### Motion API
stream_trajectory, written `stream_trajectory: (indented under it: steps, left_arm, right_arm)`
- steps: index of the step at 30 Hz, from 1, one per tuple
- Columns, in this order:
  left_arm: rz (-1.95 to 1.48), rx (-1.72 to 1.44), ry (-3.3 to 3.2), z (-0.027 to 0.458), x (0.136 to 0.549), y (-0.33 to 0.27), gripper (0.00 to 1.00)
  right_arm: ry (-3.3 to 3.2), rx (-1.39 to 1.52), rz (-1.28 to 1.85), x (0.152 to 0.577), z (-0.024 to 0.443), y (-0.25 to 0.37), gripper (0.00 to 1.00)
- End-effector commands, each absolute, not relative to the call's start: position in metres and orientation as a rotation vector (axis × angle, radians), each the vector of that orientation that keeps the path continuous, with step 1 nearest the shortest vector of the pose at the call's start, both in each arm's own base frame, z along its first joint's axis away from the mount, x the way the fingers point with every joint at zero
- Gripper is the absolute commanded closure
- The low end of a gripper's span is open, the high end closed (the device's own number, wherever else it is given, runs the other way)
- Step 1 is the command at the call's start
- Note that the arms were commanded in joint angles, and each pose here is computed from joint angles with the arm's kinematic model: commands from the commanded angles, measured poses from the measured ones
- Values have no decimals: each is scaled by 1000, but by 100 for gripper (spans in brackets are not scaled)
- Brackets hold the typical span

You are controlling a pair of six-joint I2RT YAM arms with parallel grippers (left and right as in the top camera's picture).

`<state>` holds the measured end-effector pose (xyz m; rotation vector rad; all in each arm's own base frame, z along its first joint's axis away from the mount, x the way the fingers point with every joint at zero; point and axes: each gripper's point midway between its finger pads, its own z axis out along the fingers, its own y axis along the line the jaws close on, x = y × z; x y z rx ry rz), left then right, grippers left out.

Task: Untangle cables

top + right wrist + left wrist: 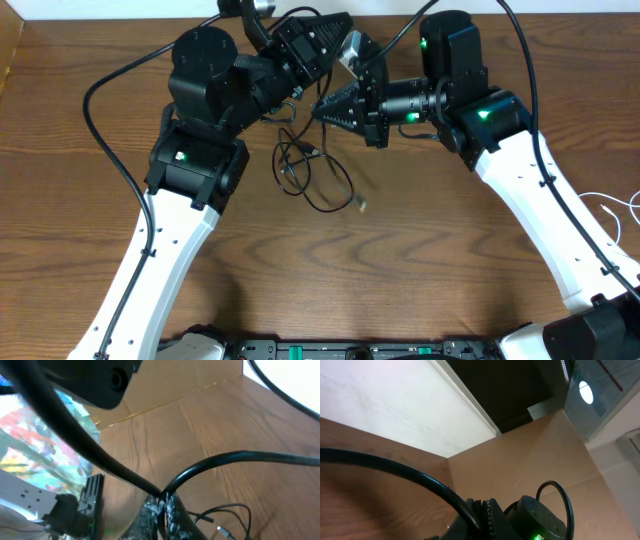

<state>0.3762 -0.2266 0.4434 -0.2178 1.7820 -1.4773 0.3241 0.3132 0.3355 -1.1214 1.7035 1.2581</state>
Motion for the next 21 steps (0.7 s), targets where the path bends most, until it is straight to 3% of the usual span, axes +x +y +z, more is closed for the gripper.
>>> stream_trajectory:
  steps: [1,8,12,21]
  left_arm:
    - [-1501,-196,1764,454,370,-228,92]
    - [-1474,-229,1750,454,375,-223,93]
    - [-1492,-248,1754,454,375,-224,93]
    - [-1547,-309,1759,455,374,-224,93]
  right_arm:
    - [1684,-1126,1262,321,343,316,98]
    - [1659,-1161,1279,311,344,328,83]
    - [1615,-1174,1268,311,350,331,67]
    - [1539,-1176,1222,317,362,335,67]
